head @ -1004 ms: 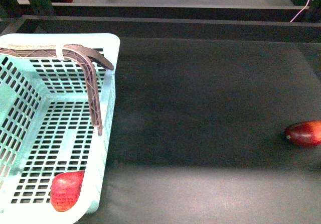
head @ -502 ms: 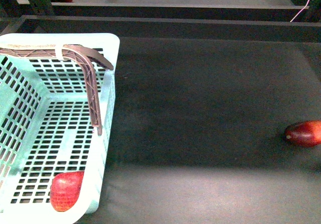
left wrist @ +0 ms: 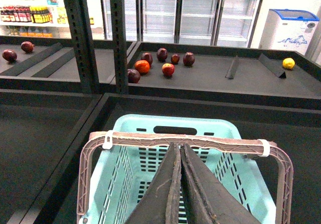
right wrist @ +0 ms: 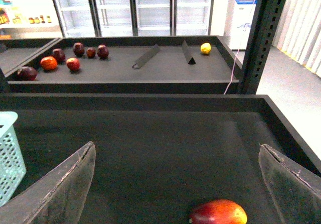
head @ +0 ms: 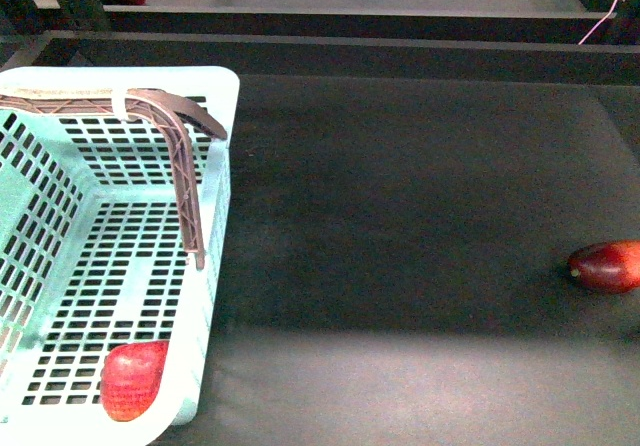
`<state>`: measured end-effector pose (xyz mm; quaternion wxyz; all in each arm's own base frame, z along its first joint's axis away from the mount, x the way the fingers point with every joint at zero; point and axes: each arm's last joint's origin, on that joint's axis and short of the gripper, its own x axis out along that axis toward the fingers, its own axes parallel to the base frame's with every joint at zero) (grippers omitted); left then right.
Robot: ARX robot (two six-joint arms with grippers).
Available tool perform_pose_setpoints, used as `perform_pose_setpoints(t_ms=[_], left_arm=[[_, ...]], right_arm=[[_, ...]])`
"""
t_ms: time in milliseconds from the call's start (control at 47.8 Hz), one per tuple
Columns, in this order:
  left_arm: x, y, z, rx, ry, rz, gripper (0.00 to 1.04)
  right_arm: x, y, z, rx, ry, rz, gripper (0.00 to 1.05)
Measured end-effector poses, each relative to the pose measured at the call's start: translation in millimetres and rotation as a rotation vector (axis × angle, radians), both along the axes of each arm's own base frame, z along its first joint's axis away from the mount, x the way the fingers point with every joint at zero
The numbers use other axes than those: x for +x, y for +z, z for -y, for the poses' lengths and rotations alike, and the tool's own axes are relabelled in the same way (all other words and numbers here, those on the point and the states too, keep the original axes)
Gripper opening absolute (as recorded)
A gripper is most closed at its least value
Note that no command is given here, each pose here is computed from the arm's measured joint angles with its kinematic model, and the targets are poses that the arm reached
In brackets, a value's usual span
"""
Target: Pick apple with right arm and hold basket with left
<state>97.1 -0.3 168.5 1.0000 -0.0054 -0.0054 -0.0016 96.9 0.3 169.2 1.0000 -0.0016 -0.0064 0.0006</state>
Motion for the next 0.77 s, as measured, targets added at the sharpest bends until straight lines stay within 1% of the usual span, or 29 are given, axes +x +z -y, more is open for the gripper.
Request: perform_pose_setpoints(t_ms=[167, 355, 376, 544, 565, 606, 669, 774], left_arm=[[0.0, 0.0, 0.0, -0.001, 0.0, 0.0, 0.04], [0.0, 0.0, 0.0, 0.0, 0.0, 0.0, 0.37], [0.0, 0.0, 0.0, 0.0, 0.0, 0.0, 0.42], [0.0, 0.0, 0.0, 0.0, 0.0, 0.0, 0.7], [0.0, 0.0, 0.0, 0.0, 0.0, 0.0, 0.75], [0.0, 0.0, 0.0, 0.0, 0.0, 0.0, 0.83], [0.0, 0.0, 0.0, 0.0, 0.0, 0.0, 0.99], [0.0, 0.0, 0.0, 0.002, 0.0, 0.0, 0.98]], right_arm=[[0.0, 0.0, 0.0, 0.0, 0.0, 0.0, 0.96], [0.0, 0.0, 0.0, 0.0, 0.0, 0.0, 0.96], [0.0, 0.0, 0.0, 0.0, 0.0, 0.0, 0.96], [0.0, 0.0, 0.0, 0.0, 0.0, 0.0, 0.96], [0.0, 0.0, 0.0, 0.0, 0.0, 0.0, 0.96], [0.0, 0.0, 0.0, 0.0, 0.0, 0.0, 0.96], [0.0, 0.0, 0.0, 0.0, 0.0, 0.0, 0.96], [0.0, 0.0, 0.0, 0.0, 0.0, 0.0, 0.96]])
